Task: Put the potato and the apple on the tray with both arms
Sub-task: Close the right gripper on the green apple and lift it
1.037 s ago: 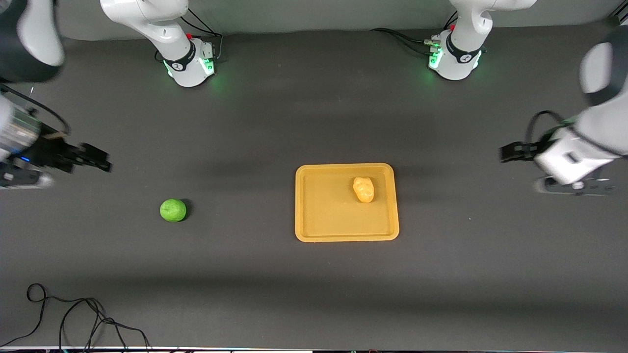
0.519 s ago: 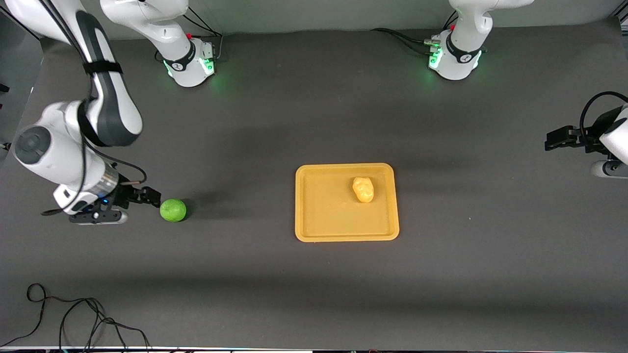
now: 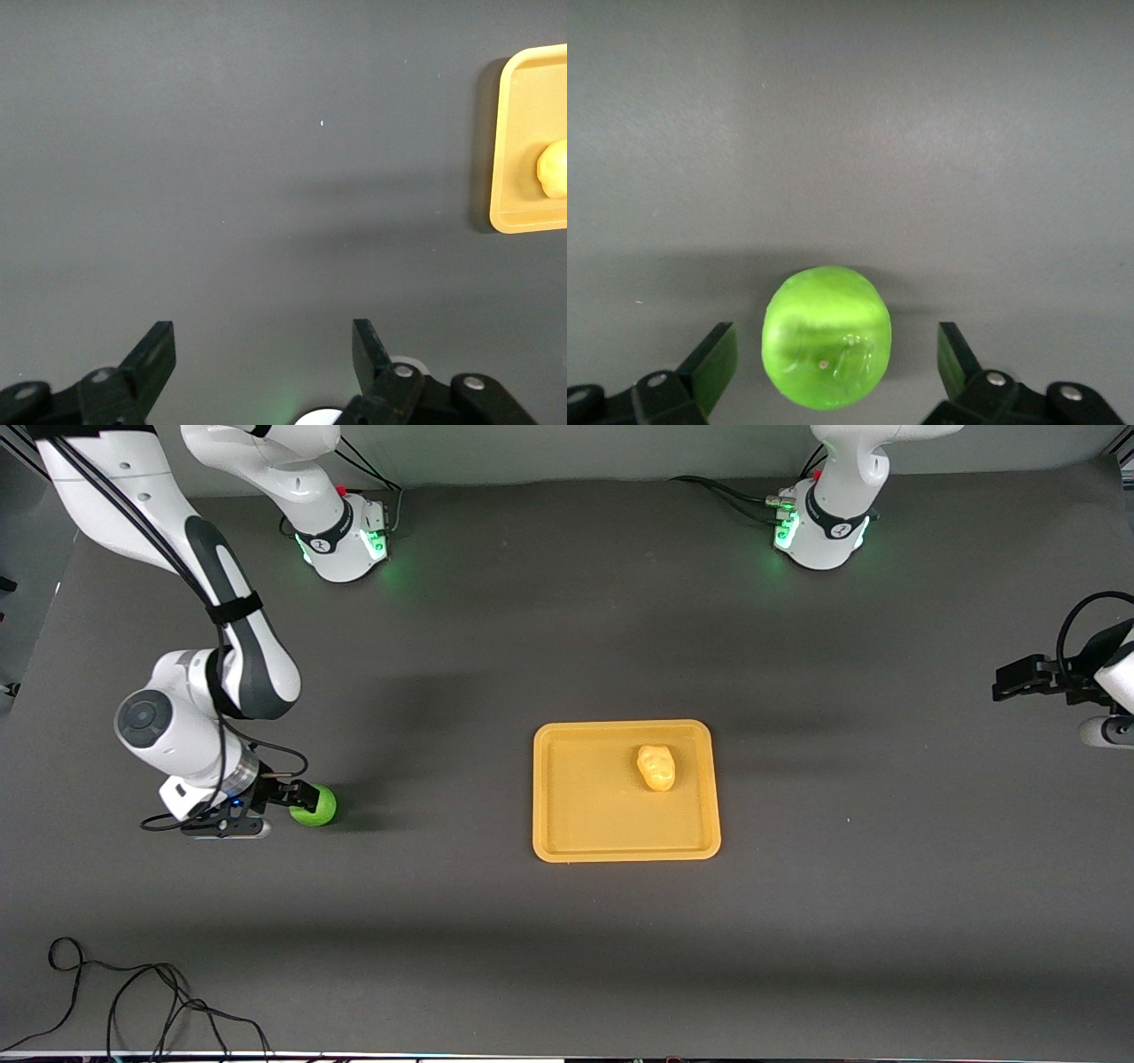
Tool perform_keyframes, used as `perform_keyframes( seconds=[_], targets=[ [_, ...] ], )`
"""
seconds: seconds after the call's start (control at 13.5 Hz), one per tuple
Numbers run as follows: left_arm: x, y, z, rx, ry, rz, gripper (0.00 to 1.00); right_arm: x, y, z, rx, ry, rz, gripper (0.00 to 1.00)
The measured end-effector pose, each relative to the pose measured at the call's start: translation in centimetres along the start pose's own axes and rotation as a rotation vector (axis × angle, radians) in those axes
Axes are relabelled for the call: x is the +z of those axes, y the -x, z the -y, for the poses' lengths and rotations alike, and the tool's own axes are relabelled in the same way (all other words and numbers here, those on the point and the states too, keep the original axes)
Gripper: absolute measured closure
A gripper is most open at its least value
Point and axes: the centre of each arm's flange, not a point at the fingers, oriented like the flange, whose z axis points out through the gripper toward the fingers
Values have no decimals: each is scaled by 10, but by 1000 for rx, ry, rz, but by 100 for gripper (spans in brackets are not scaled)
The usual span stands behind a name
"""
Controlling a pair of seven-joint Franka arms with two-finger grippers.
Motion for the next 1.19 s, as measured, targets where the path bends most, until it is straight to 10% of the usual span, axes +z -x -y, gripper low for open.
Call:
perform_keyframes(
  seconds=[0.67,0.89,1.19],
  targets=[
    [-1,0,-3,10,1,-2,12,45,11,1,3,5,15,0],
    [-1,0,-4,11,1,-2,12,43,10,2,1,4,20,23],
    [-1,-1,-5,13,2,-2,12,-9,-5,11,-10,-8,62,23]
  ],
)
